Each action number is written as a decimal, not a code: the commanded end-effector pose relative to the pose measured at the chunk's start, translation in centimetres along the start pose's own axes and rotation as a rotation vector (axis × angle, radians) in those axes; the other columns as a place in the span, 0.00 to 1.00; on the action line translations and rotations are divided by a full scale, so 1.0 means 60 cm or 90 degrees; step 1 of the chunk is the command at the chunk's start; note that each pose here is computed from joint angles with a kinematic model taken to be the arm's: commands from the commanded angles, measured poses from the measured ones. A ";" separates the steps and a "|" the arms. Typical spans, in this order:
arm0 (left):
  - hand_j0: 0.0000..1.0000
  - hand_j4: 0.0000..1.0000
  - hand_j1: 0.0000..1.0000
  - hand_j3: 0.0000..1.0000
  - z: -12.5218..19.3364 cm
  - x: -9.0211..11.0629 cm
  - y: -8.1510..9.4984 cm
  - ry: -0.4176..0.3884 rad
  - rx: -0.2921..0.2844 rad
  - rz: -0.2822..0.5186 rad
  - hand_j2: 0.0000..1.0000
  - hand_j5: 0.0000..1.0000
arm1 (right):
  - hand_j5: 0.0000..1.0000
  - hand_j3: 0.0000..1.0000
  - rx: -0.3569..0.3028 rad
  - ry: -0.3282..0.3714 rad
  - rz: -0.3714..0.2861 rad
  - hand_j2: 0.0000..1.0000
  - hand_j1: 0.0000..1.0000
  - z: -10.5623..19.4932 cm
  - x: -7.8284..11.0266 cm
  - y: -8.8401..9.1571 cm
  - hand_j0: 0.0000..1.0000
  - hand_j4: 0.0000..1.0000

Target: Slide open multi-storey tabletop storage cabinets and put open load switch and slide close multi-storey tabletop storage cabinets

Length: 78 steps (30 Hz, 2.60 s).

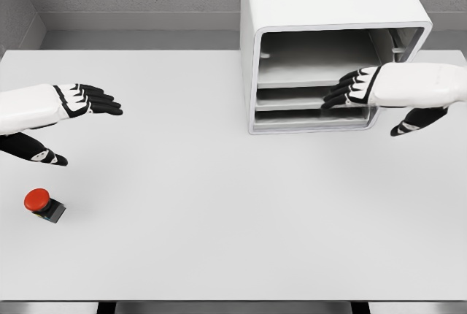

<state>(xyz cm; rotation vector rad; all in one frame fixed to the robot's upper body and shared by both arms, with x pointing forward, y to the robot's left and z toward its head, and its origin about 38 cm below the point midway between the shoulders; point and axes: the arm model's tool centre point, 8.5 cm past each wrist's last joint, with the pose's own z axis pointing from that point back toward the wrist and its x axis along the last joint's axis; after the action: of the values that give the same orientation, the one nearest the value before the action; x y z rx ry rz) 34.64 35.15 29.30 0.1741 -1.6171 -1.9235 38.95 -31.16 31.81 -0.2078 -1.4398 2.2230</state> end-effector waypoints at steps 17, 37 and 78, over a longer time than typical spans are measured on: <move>1.00 1.00 1.00 1.00 0.073 -0.059 -0.026 0.134 -0.071 -0.007 1.00 1.00 | 1.00 1.00 -0.019 -0.053 0.011 1.00 1.00 -0.073 0.004 -0.026 1.00 1.00; 1.00 1.00 1.00 1.00 0.103 -0.063 -0.127 0.157 -0.172 0.077 1.00 1.00 | 1.00 1.00 -0.037 -0.005 -0.057 1.00 1.00 -0.095 -0.070 -0.010 1.00 1.00; 1.00 1.00 1.00 1.00 0.113 -0.063 -0.187 0.175 -0.127 0.122 1.00 1.00 | 1.00 1.00 -0.019 0.050 -0.089 1.00 1.00 -0.120 -0.123 0.011 1.00 1.00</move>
<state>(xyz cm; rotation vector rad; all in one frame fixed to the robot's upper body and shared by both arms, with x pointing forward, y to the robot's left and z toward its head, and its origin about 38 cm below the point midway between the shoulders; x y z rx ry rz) 30.40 43.49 19.45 0.1846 -1.2115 -1.8179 47.95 -29.06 26.94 -0.1983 -1.3957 2.0611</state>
